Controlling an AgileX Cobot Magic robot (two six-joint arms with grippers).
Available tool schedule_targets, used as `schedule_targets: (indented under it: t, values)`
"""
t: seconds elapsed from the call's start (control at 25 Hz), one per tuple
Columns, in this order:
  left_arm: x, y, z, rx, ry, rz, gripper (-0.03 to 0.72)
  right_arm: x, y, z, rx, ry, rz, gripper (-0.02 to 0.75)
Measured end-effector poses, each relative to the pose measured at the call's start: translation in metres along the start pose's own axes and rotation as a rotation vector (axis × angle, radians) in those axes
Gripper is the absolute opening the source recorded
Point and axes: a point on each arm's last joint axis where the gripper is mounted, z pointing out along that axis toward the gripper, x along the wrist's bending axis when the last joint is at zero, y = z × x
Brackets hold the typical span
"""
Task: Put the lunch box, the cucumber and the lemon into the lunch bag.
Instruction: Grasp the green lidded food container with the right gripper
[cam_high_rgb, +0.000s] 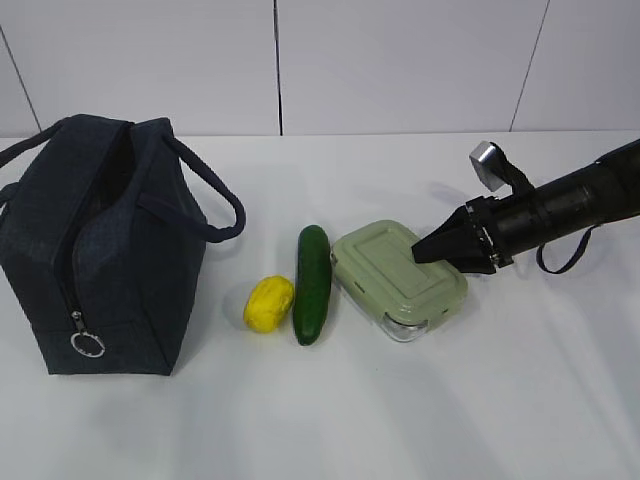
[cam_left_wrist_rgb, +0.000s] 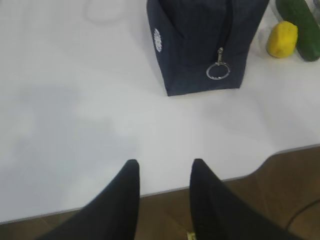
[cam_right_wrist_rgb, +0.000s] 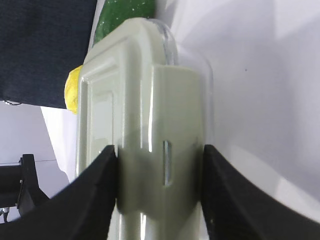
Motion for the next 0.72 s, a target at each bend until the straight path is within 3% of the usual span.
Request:
schedule_targets:
  t: [0.28,0.52,0.72]
  values:
    - [0.003,0.044,0.035,0.212,-0.086,-0.089,0.220,0.000,0.000,0.000,0.000,0.001,0.003,0.372]
    - [0.012,0.089,0.071,0.275,-0.103,-0.132,0.244,0.001,0.000,0.000,0.003,0.001,0.006,0.372]
    - [0.013,0.116,0.113,0.349,-0.194,-0.150,0.279,0.001,0.000,0.000,0.003,0.001,0.007,0.371]
